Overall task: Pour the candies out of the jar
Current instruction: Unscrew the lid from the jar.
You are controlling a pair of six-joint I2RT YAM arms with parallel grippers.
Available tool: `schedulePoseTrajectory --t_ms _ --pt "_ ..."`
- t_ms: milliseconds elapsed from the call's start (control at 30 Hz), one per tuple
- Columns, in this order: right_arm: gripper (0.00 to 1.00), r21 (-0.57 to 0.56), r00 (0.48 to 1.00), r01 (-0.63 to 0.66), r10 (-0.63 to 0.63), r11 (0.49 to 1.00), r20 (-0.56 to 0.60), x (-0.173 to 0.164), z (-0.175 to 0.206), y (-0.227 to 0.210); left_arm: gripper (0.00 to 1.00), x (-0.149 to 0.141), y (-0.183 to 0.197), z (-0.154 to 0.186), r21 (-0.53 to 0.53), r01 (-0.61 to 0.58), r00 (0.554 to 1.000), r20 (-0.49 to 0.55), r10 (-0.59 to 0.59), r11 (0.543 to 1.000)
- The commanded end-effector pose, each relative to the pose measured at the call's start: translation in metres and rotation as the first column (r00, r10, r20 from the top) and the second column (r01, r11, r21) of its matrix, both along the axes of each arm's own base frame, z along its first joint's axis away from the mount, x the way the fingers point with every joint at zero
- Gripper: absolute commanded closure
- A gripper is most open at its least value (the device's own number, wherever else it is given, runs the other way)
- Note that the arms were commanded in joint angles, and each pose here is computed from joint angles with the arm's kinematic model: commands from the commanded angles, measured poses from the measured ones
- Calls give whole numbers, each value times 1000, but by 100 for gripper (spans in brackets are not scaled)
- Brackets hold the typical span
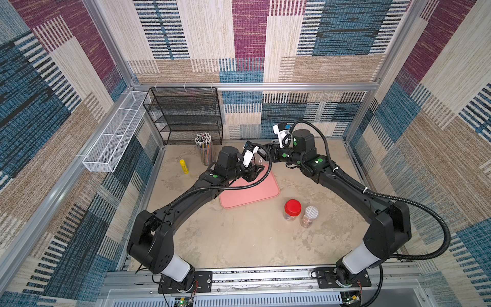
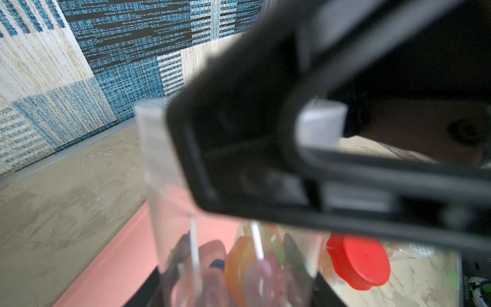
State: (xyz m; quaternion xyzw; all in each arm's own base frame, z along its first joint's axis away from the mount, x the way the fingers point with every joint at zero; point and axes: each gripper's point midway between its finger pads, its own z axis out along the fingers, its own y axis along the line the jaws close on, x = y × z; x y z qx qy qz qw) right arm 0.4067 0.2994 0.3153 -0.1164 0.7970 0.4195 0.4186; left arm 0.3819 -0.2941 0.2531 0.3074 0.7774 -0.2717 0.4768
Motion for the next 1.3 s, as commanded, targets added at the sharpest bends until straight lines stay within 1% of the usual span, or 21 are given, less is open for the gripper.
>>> schedulePoseTrajectory --t_ms 0,67,200,267,333,400,467,500,567,600,700,833,933,1067,1133,1233,1267 --pt "36 22 1000 8 -9 1000 16 4 4 2 100 1 -3 11 -26 16 999 42 -14 1000" --pt "45 26 1000 1 -2 1000 17 3 4 4 100 1 -4 11 -27 18 999 40 -17 999" --pt "58 23 1000 -13 12 1000 18 2 2 5 100 1 -5 11 -38 20 999 33 -19 999" --pt "64 12 999 -31 30 999 35 -1 5 6 100 0 -5 14 -51 31 999 35 -29 998" --pt "67 2 995 -72 72 997 72 -6 11 7 100 -1 -5 20 -80 69 997 29 -67 994" --pt "69 22 983 -145 141 989 115 -16 23 5 100 -11 -8 33 -141 181 983 31 -179 973" --pt "71 68 961 -241 228 968 154 -29 34 -1 100 -28 -11 49 -205 317 948 56 -312 926" --pt "72 90 946 -290 271 953 178 -36 40 -6 100 -36 -10 56 -227 369 929 72 -362 901" --pt "73 93 912 -369 341 925 229 -51 48 -10 100 -49 -10 66 -244 435 900 96 -424 867" --pt "73 74 884 -419 388 905 259 -62 52 -10 100 -55 -11 70 -245 463 886 106 -451 852" --pt "74 36 846 -477 448 878 289 -79 54 -11 100 -68 -13 77 -268 521 852 105 -513 810" --pt "75 8 837 -484 460 875 296 -87 53 -13 100 -74 -16 82 -302 561 821 90 -563 770" --pt "75 5 843 -471 448 882 298 -85 53 -14 100 -74 -18 81 -314 565 817 80 -572 763" --pt "73 7 852 -454 431 891 297 -81 54 -15 100 -71 -18 78 -303 546 830 66 -554 781" --pt "67 12 860 -438 416 899 295 -77 57 -15 100 -70 -18 75 -289 533 839 60 -541 795" --pt "51 26 873 -416 391 909 291 -72 61 -15 100 -69 -20 71 -265 518 850 55 -523 814" --pt "48 26 876 -409 385 912 290 -70 62 -15 100 -69 -21 69 -262 518 850 53 -523 815"
